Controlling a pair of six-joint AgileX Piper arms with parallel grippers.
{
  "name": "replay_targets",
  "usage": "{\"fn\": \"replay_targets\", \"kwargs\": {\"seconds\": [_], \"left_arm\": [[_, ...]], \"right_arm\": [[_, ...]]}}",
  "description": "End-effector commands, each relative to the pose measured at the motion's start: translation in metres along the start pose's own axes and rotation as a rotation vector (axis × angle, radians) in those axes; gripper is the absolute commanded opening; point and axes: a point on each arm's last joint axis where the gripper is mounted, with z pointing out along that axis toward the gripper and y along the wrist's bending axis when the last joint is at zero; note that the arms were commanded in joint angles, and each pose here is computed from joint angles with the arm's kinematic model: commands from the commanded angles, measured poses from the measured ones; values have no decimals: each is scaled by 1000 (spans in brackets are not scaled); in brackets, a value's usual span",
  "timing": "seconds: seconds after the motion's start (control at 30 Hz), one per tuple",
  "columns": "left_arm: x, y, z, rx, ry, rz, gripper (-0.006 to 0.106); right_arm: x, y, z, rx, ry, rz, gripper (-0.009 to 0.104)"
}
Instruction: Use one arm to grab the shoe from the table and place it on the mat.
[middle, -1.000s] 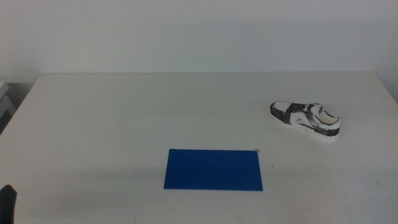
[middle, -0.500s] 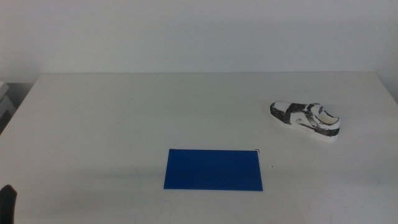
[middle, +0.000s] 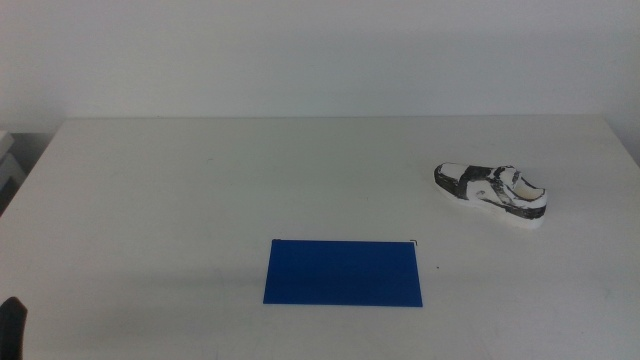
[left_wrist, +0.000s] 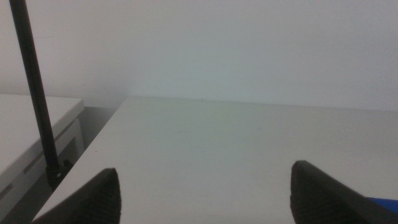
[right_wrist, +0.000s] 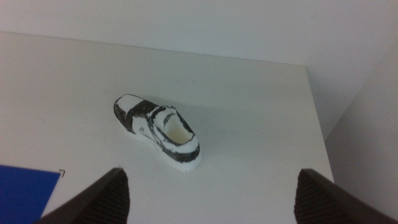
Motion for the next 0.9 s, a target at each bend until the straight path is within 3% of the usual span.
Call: {"fn": "replay_targets", "kwargs": {"seconds": [0.0,0.3,0.87], "left_arm": [[-6,-2,-1,20,-81,-7,94],[-6,-2,-1,20,-81,-7,94],[-6,-2,-1,20,-81,-7,94]], "right_arm": [[-32,-3,1,13,-72,-6,78],[-79,-6,54,-4,156,-22,78],[-128,-4,178,-150,428,-250,78]]}}
